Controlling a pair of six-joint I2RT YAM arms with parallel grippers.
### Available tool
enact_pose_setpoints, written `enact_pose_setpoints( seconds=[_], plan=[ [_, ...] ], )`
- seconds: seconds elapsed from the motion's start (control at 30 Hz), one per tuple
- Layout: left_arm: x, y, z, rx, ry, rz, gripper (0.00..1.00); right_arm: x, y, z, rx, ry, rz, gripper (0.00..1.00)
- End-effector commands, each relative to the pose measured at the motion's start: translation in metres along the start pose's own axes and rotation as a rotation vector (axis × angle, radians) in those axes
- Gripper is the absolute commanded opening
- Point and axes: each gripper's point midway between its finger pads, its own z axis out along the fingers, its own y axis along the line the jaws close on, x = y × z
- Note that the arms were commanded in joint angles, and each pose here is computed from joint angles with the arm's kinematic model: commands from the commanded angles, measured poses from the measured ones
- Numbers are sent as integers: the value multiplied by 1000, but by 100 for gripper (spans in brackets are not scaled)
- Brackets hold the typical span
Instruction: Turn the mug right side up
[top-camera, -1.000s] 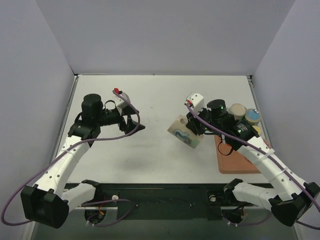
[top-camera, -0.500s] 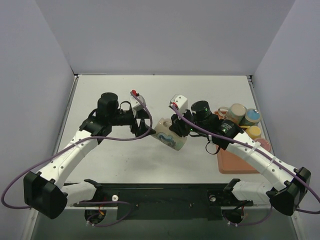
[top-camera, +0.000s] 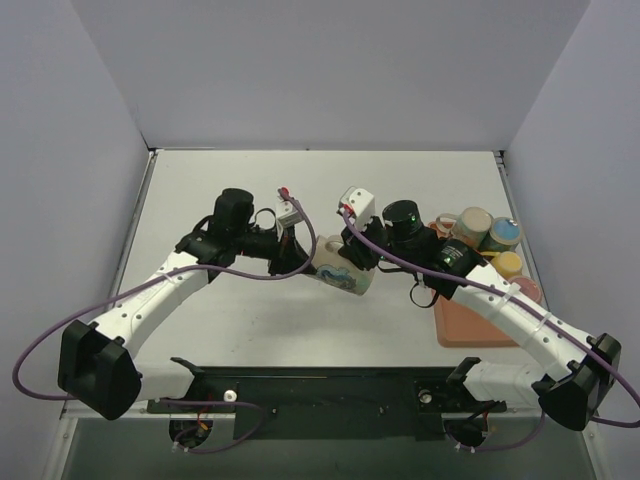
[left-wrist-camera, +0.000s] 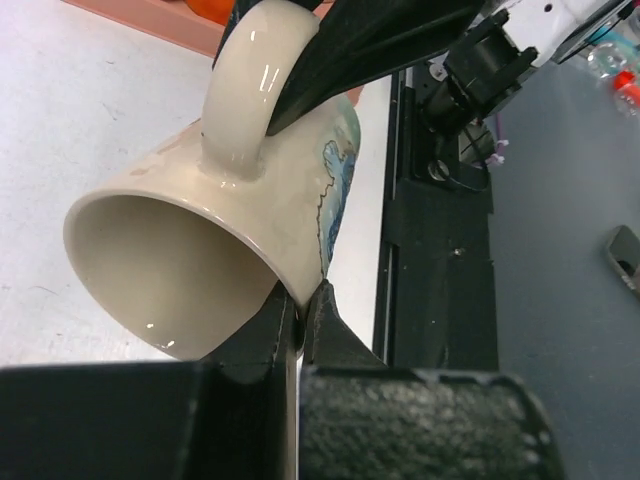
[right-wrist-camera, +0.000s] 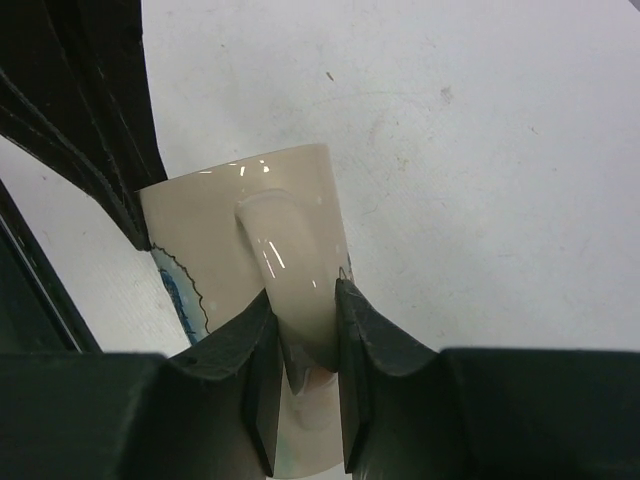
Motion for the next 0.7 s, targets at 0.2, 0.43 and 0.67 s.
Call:
enact_pose_setpoints(
  seconds=[0.2,0.43,0.67],
  plan=[
    [-25,47,-34,-377,-29,98,0,-21,-5,24,-4,-117,38,21],
    [8,113,-95,-805,224,158,0,-3,-22,37,68,-94,114,89],
    [34,180,-217,-1160,583,119,0,7,-25,29,92,-43,93,91]
  ],
)
